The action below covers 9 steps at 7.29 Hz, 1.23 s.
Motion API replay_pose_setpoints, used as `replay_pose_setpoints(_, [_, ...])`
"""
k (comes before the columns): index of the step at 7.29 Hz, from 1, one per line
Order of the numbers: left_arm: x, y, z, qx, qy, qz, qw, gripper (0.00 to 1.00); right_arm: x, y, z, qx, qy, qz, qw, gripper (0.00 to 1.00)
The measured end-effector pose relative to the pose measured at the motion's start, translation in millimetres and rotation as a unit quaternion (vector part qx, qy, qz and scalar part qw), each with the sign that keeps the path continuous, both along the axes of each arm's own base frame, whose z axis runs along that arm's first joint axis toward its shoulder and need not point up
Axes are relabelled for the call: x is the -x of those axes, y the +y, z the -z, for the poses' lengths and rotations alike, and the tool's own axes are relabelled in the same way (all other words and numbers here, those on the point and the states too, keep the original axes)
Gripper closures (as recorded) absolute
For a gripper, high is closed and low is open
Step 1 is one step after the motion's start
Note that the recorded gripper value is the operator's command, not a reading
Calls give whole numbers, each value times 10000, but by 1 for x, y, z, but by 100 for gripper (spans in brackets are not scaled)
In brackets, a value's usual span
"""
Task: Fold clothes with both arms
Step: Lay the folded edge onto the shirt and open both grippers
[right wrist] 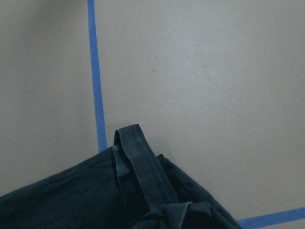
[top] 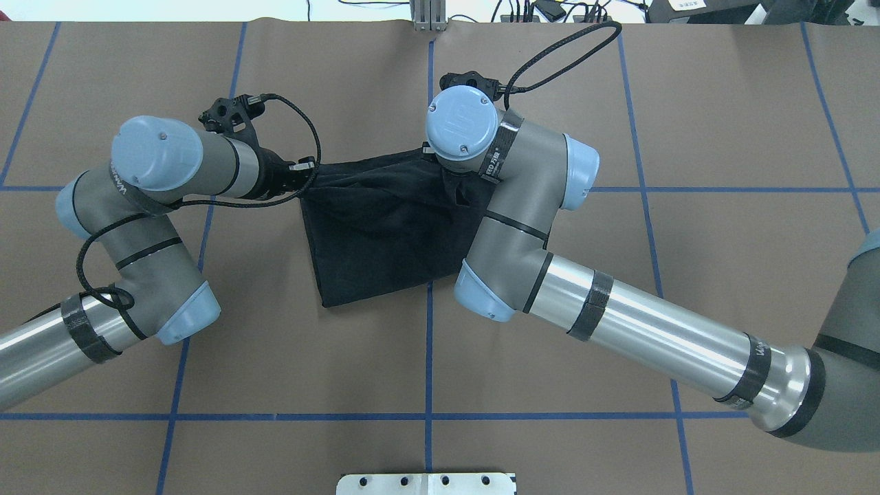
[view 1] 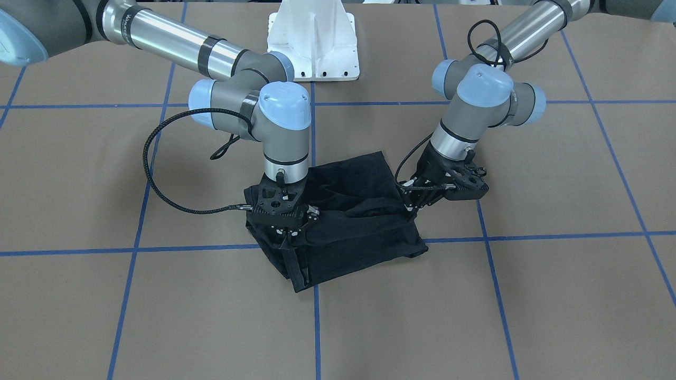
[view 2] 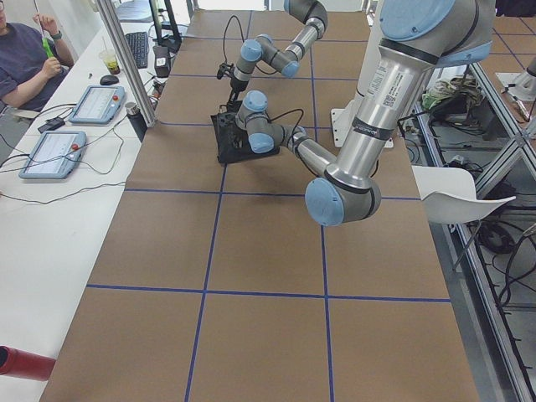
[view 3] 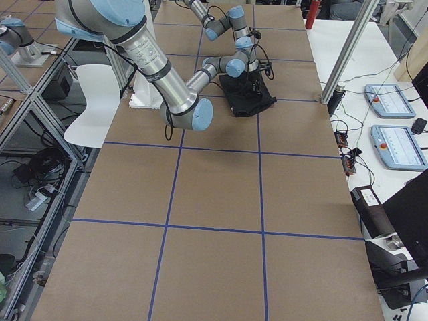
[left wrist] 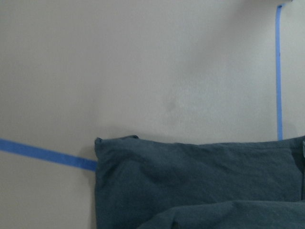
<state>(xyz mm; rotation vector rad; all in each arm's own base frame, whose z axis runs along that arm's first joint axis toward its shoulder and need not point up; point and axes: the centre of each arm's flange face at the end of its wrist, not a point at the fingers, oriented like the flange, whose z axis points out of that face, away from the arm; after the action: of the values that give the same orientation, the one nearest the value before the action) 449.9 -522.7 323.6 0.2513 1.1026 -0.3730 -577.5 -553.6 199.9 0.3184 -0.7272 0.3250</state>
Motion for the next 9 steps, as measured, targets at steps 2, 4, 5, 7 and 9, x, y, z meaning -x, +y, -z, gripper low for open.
replay_pose_setpoints(2, [-5,-13,2,-3,-43,34,10000,98,2,-6,1,15,40,-10,10000,100])
replay_pose_setpoints(4, [-7,-27,5,4,-76,89,9999,1,7,-13,-4,68,127,-17,9999,49])
replay_pose_setpoints(5, [-11,-33,3,33,-112,107,9999,0,9,-15,-7,92,162,-22,9998,1])
replay_pose_setpoints(7, [-11,-46,4,72,-143,165,9997,0,4,-25,-5,162,141,-43,9998,0])
replay_pose_setpoints(9, [14,-65,17,-125,-100,47,9999,0,-26,-49,35,443,-335,269,9981,0])
